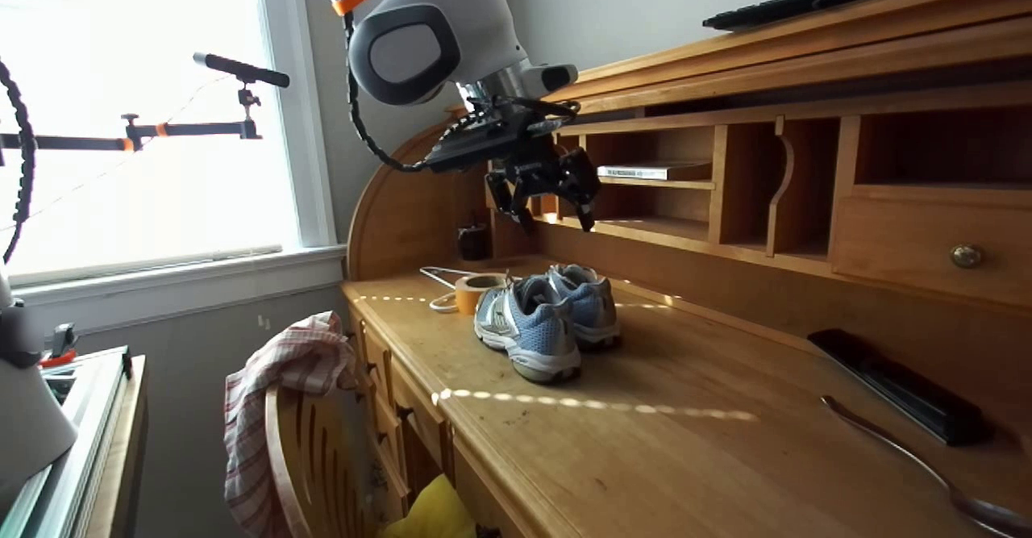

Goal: Remove the book from the shelf

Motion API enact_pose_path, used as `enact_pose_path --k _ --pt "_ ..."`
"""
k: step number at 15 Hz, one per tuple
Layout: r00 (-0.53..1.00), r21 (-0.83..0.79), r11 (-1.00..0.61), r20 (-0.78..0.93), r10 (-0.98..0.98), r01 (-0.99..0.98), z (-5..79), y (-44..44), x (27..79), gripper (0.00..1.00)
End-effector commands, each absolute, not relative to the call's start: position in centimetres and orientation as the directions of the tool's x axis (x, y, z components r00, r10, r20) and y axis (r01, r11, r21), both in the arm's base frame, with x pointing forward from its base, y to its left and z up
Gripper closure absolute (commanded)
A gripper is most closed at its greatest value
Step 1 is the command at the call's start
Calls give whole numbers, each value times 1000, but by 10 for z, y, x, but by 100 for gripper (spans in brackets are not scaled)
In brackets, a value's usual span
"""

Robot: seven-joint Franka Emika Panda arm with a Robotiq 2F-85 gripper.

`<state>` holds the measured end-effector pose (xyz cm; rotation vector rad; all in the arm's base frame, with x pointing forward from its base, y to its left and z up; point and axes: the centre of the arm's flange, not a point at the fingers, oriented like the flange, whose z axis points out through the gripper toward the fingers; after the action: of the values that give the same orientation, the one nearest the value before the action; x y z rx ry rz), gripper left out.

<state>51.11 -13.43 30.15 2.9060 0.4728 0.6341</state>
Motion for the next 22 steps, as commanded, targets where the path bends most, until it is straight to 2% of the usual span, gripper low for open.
enact_pose_path --k 1,6,13,14,22 --pt "850 198 -938 400 344 286 303 -130 516 0" --pt "832 208 -930 417 365 303 306 -126 524 0" --pt "741 396 -915 593 317 75 320 -135 535 0" --pt "745 376 -918 574 339 128 332 -136 532 0" --pt "678 262 -952 672 298 158 328 -105 545 0"
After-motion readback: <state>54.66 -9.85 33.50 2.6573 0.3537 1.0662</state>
